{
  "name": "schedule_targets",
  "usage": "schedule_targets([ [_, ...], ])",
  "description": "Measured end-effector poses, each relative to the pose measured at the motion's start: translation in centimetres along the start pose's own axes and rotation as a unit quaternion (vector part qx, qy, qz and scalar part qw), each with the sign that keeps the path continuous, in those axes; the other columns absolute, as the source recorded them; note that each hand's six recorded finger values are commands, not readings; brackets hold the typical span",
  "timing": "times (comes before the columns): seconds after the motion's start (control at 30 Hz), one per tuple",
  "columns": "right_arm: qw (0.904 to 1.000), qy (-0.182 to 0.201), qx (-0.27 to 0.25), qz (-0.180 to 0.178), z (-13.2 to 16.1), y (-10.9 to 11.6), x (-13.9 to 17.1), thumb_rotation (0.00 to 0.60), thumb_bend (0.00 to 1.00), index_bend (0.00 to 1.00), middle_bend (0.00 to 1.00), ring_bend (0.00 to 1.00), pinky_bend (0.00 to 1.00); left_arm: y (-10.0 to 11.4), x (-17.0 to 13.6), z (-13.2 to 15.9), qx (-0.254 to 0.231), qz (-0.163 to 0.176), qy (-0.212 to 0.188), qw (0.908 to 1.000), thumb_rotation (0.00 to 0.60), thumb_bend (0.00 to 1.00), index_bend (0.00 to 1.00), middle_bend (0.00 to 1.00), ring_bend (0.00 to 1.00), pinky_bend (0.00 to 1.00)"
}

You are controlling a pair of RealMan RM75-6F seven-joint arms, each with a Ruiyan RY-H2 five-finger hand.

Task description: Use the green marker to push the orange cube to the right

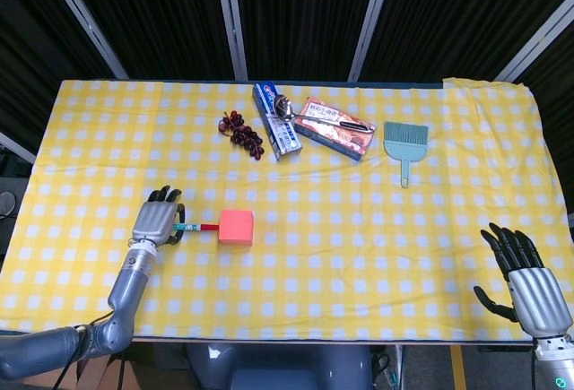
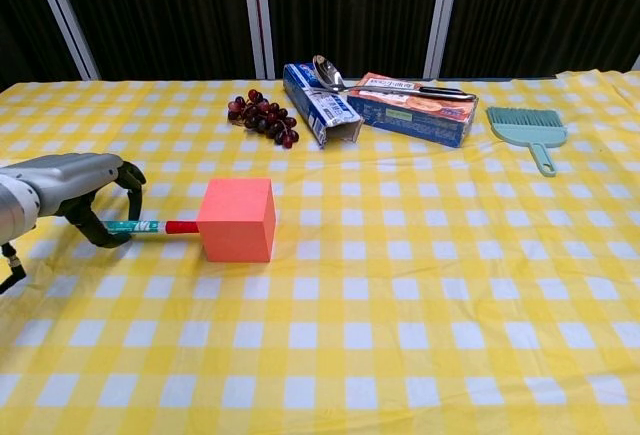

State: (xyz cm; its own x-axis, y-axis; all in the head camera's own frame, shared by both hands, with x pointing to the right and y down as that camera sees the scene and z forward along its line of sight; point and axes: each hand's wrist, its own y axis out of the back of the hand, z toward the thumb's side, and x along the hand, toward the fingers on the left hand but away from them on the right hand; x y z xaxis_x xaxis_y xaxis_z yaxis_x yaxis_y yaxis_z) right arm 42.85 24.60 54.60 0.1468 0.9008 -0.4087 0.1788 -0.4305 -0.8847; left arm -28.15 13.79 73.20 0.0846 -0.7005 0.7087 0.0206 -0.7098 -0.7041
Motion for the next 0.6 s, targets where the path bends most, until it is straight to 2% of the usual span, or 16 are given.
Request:
schedule_targets([
  [0.6, 1.0000, 0.003, -0.004, -0.001, 0.0, 0.1, 0.0, 0.600, 0.34, 0.00, 0.00, 0.00, 0.05, 0.6, 0.8, 6.7, -0.013, -0.009, -0.039, 0.9991, 0.600, 0.48, 0.57, 0.11, 0.00, 0.10],
])
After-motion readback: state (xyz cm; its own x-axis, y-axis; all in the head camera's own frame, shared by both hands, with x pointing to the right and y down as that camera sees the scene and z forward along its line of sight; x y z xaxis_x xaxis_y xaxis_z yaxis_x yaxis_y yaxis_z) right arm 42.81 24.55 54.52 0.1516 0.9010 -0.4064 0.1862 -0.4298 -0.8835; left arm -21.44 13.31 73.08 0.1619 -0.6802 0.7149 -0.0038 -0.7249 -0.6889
